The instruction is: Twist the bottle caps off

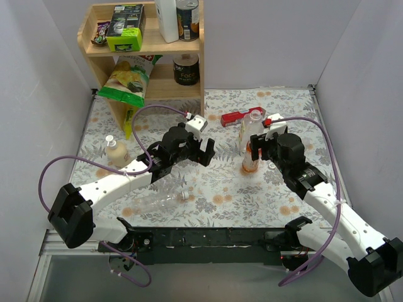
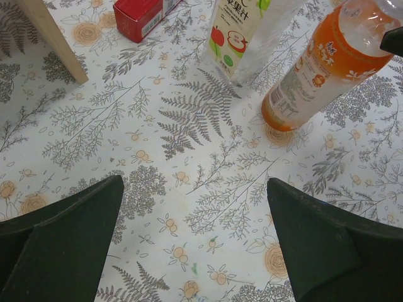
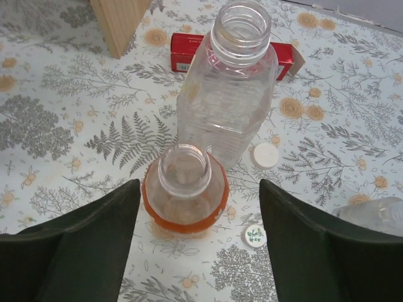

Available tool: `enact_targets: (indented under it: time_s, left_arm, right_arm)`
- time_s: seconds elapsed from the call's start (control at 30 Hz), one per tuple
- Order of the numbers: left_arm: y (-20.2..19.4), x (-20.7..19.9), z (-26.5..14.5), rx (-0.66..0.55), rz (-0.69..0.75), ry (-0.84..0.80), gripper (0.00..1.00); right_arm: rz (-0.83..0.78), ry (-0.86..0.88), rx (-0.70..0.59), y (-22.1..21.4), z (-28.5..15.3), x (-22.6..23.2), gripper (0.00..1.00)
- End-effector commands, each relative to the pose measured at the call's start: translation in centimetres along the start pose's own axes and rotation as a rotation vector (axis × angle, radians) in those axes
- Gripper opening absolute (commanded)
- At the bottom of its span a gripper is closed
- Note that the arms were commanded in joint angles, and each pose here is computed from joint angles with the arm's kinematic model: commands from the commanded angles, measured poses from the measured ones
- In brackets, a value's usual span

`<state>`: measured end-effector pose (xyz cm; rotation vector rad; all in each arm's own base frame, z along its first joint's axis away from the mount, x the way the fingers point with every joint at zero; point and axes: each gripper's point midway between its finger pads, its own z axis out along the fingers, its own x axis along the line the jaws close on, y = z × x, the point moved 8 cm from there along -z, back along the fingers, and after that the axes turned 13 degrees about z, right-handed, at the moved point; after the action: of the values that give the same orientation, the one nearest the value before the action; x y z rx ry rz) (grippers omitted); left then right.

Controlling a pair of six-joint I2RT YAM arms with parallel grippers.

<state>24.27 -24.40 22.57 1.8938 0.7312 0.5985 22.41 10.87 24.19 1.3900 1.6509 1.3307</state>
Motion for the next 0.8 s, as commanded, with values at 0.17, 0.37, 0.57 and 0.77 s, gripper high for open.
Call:
enact_targets:
  time_s: [0.17, 0.37, 0.57, 0.77]
  left_arm:
    - [3.1, 1.6, -1.6, -0.104, -0.038, 0.021, 0.98]
    - [4.6, 6.0, -2.9, -0.179, -0.167, 0.046, 0.98]
    - [4.7, 8.9, -3.5, -0.189, -0.209, 0.121, 0.98]
    - [4.4, 10.8, -4.8, -0.174, -0.15, 0.305, 0.98]
  right_arm:
    - [0.053, 0.058, -0.133, 5.9, -2.5, 1.3, 0.91]
    - [0.131, 0.298, -0.21, 10.2, -5.4, 5.2, 0.91]
    - [0.093, 0.651, -0.064, 7.6, -5.9, 13.3, 0.88]
    - [-0.155, 0.867, 0.147, -0.7, -5.1, 18.4, 0.88]
